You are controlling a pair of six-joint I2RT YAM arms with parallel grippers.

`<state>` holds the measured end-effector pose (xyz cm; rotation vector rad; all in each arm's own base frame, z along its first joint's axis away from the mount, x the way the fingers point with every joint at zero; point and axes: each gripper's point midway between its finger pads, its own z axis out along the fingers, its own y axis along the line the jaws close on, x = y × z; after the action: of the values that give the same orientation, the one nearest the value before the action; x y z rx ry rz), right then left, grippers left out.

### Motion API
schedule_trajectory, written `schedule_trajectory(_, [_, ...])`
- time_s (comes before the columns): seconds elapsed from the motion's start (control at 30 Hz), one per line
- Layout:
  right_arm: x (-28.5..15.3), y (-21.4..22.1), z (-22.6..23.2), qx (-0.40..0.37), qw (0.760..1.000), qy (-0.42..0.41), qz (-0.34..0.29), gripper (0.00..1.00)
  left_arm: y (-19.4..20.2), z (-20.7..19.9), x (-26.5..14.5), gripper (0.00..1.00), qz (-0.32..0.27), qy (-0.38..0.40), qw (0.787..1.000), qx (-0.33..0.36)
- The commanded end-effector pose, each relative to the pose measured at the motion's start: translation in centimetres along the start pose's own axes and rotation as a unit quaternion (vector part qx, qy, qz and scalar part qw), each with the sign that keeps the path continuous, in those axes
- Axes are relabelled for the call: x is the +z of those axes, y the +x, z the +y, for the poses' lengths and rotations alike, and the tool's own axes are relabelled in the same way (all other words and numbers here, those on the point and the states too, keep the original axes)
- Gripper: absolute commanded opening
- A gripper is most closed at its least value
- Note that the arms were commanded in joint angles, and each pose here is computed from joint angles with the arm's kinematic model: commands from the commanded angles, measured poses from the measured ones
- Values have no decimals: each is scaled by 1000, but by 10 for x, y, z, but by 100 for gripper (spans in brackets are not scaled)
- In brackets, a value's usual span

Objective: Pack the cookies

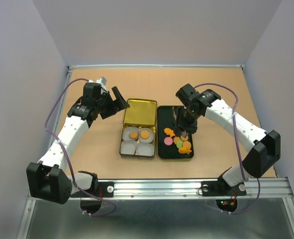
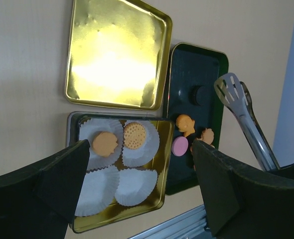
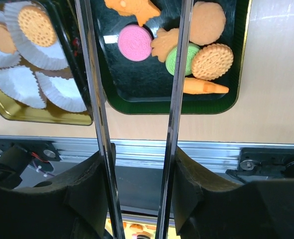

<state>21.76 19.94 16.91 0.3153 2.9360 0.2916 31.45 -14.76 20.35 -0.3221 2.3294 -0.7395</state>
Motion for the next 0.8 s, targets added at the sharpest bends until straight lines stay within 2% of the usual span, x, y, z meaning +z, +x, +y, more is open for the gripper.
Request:
schedule_trajectory(0.0, [14, 9, 5, -14, 999, -17, 26, 51, -7, -10, -14, 95, -27, 19, 999, 10])
schedule_trajectory(0.77, [45, 24, -4, -24, 996, 10, 80, 51, 10, -1, -18, 95, -28, 24, 999, 13])
